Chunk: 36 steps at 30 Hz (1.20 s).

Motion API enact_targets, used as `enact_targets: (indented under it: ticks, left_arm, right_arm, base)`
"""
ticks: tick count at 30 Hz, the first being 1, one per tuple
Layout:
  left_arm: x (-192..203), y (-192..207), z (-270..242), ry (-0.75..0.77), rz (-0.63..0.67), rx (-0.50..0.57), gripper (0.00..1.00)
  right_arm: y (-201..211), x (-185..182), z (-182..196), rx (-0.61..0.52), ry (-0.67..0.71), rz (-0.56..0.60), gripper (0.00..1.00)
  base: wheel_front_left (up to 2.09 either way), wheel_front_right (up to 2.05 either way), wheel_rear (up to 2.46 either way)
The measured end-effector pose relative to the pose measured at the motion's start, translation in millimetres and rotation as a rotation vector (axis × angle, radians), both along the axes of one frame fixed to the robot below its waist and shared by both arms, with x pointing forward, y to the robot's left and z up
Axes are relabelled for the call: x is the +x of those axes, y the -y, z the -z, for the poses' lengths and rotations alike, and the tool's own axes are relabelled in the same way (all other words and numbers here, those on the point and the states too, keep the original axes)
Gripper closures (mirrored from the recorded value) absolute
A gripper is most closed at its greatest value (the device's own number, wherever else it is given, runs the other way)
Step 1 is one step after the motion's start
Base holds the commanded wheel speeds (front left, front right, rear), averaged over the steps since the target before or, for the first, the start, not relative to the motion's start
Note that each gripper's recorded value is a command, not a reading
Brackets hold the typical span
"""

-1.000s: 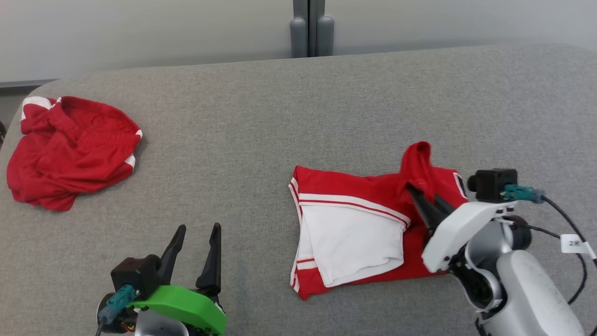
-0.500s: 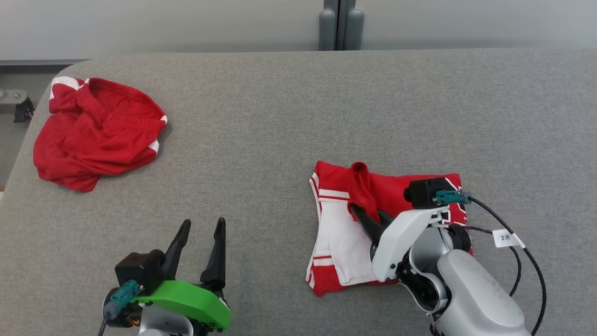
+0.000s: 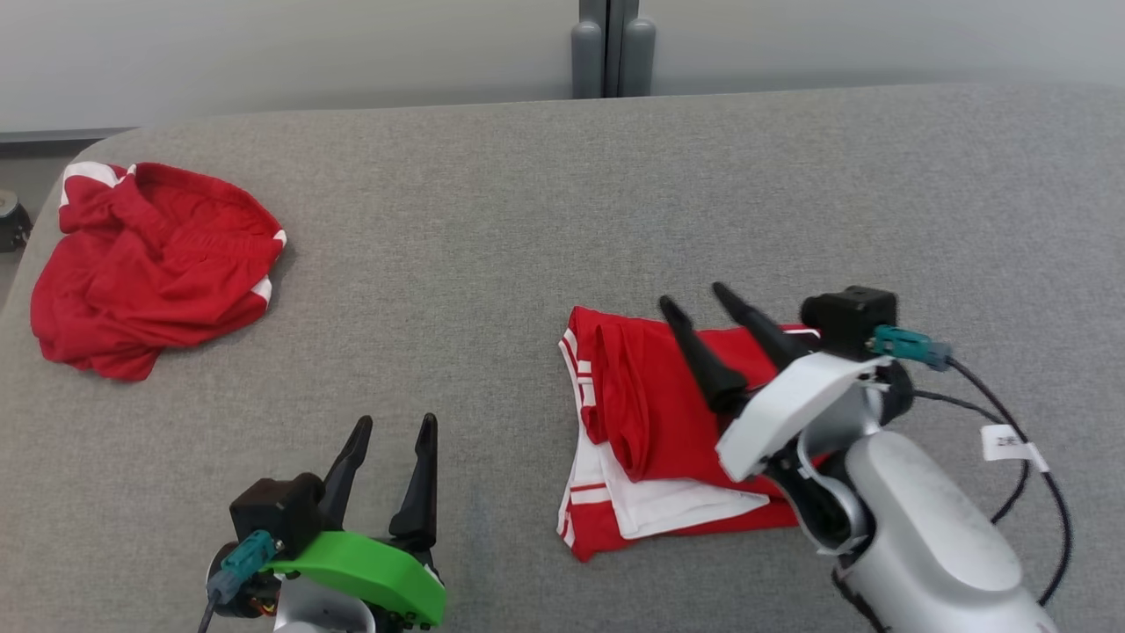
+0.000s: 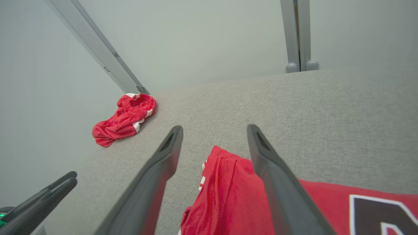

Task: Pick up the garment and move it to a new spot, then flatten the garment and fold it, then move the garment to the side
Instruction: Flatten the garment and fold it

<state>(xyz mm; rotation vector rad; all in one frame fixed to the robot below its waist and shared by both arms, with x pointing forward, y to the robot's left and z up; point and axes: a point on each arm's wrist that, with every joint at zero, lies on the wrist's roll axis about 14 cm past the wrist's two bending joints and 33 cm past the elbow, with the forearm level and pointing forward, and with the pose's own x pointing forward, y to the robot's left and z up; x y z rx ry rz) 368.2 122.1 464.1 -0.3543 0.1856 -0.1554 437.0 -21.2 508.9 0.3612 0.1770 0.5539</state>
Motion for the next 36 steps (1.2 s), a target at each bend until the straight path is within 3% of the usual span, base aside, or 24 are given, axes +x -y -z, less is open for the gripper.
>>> enact_targets:
  ticks: [4, 10, 22, 36]
  left_arm:
    - [1.1, 10.0, 0.4, -0.001, 0.025, -0.008, 0.0]
    - [3.2, 17.8, 2.4, -0.002, 0.046, -0.013, 0.0]
    - [4.5, 18.0, -1.0, 0.02, 0.043, -0.013, 0.0]
    - [-4.7, -0.1, -3.6, 0.073, -0.055, -0.023, 0.0]
  right_arm:
    - [47.2, 8.8, -12.4, -0.091, 0.128, 0.119, 0.0]
    - [81.4, 2.5, -18.1, -0.169, 0.242, 0.213, 0.0]
    - [91.6, -21.3, 23.4, -0.192, 0.151, 0.274, 0.0]
    - [110.1, -41.2, 12.3, -0.173, 0.189, 0.371, 0.0]
  base:
    - [0.0, 0.0, 0.0]
    - [0.0, 0.0, 0.0]
    - [0.0, 0.0, 0.0]
    - [0.0, 0.0, 0.0]
